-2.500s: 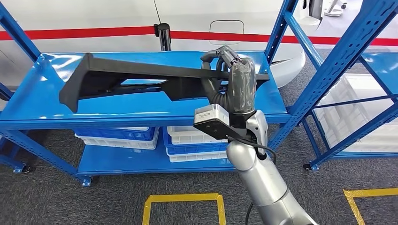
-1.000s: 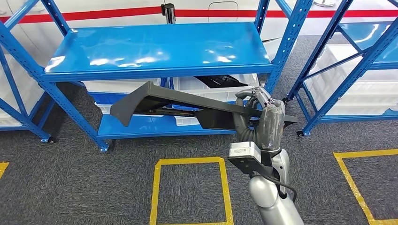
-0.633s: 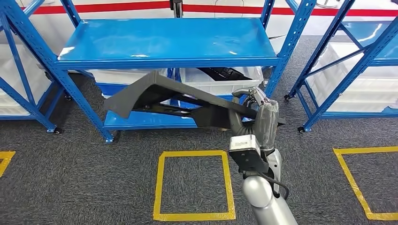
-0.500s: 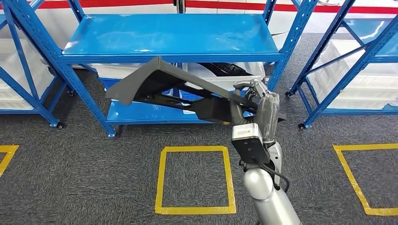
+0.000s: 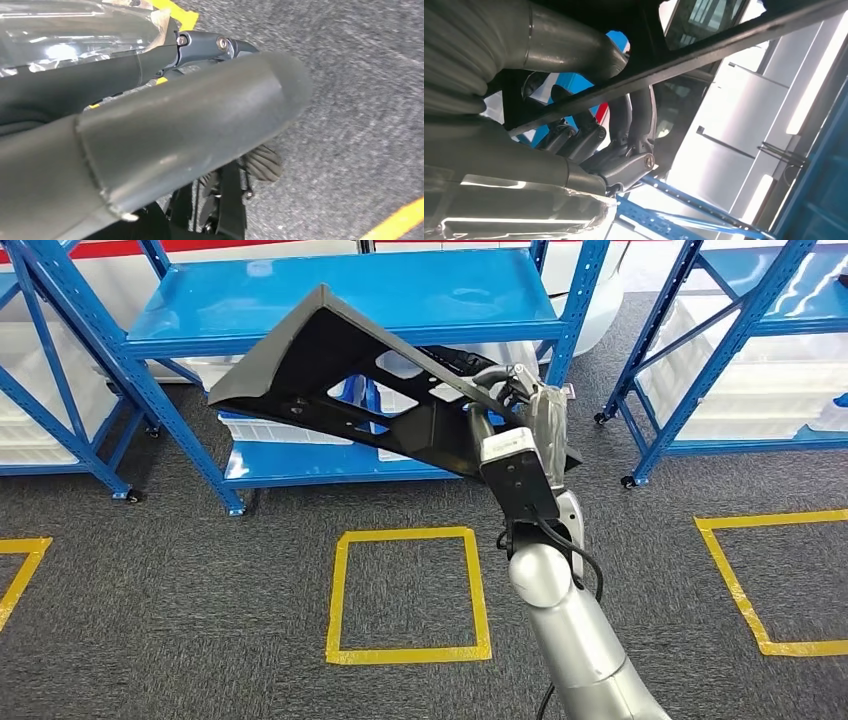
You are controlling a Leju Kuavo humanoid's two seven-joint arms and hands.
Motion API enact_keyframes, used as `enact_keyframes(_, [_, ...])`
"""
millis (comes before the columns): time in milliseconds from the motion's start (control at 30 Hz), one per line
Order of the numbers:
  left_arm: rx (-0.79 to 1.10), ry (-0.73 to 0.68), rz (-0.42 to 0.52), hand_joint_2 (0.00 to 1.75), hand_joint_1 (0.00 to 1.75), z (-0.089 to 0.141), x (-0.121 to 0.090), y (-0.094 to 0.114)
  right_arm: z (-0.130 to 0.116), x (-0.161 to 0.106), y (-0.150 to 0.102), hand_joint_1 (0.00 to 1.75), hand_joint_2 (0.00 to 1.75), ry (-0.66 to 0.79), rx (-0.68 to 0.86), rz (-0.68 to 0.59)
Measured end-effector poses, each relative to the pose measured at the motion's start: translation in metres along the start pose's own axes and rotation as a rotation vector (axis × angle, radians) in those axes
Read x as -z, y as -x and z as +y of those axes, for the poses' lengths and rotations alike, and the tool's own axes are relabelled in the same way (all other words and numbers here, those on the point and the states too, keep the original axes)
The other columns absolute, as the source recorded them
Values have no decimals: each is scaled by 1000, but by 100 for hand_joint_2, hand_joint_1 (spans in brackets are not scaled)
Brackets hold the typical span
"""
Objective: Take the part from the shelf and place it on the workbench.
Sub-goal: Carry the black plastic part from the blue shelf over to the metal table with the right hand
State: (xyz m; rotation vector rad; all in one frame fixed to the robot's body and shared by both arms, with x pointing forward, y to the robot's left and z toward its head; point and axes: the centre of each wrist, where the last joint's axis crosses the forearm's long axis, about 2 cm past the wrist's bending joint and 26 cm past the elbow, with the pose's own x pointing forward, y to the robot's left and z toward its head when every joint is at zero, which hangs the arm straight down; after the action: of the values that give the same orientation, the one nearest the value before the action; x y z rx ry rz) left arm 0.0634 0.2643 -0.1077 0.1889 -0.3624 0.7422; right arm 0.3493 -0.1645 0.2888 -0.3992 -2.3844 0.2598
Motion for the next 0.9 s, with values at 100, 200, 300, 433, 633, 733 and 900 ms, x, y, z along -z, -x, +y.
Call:
enact_keyframes(100, [-2, 8, -3, 0, 0, -3, -1, 1, 0, 10, 6, 175, 175, -9, 2, 0])
enact_keyframes(200, [-3, 19, -11, 0, 0, -3, -1, 0, -2, 16, 10, 175, 175, -10, 3, -6])
enact_keyframes(300, [-10, 31, -19, 0, 0, -4, -1, 0, -4, 19, 13, 175, 175, -8, 1, -14])
enact_keyframes(433, [-17, 49, -23, 0, 0, -8, -1, 0, -9, 17, 21, 175, 175, -5, -13, -6])
enact_keyframes(633, [-11, 63, -27, 0, 0, -9, -2, 0, -14, 8, 33, 175, 175, -6, -17, 19])
enact_keyframes(733, [-8, 61, -27, 0, 0, -10, -2, 0, -15, 8, 35, 175, 175, -2, -11, 18])
enact_keyframes(900, [-4, 58, -18, 0, 0, -10, -3, 3, -13, 6, 37, 175, 175, -7, -5, 27])
